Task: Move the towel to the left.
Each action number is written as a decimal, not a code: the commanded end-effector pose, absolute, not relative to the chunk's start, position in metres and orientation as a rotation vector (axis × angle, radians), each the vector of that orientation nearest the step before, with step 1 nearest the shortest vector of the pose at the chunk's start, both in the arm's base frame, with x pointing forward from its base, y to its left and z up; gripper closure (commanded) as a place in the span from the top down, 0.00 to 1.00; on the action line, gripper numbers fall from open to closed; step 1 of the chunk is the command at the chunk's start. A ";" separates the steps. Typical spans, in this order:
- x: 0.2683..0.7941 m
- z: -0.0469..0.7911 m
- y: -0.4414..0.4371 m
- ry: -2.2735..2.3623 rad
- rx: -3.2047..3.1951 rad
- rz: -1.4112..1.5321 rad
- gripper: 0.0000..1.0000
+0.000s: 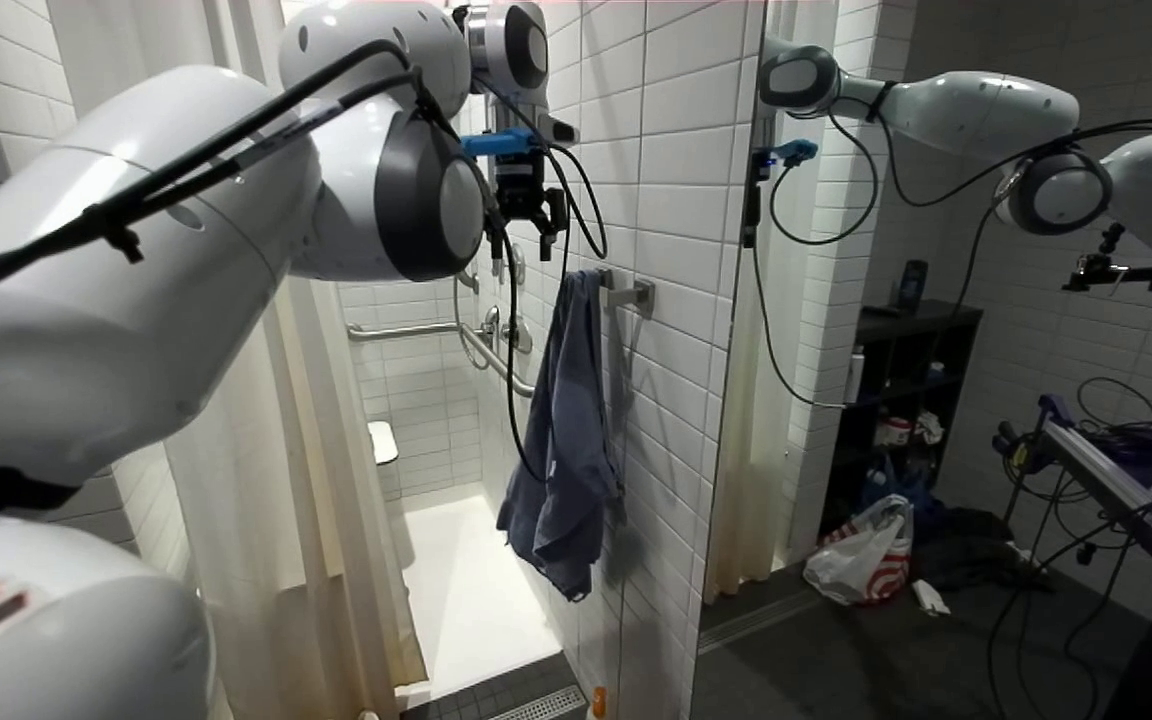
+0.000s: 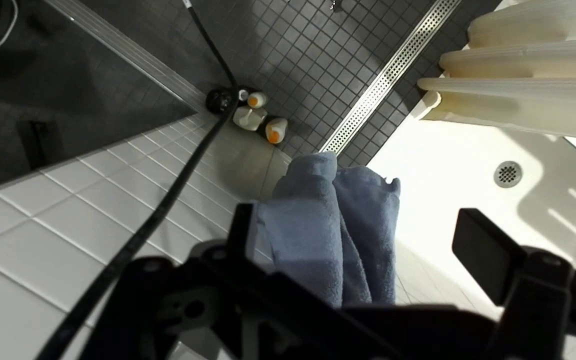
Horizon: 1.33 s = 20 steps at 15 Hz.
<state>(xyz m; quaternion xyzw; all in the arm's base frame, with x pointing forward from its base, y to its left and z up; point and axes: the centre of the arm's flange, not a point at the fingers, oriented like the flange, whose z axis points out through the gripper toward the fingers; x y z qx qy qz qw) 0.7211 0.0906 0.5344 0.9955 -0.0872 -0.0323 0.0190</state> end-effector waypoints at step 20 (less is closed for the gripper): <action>0.668 0.507 0.087 0.265 3.156 -0.121 1.00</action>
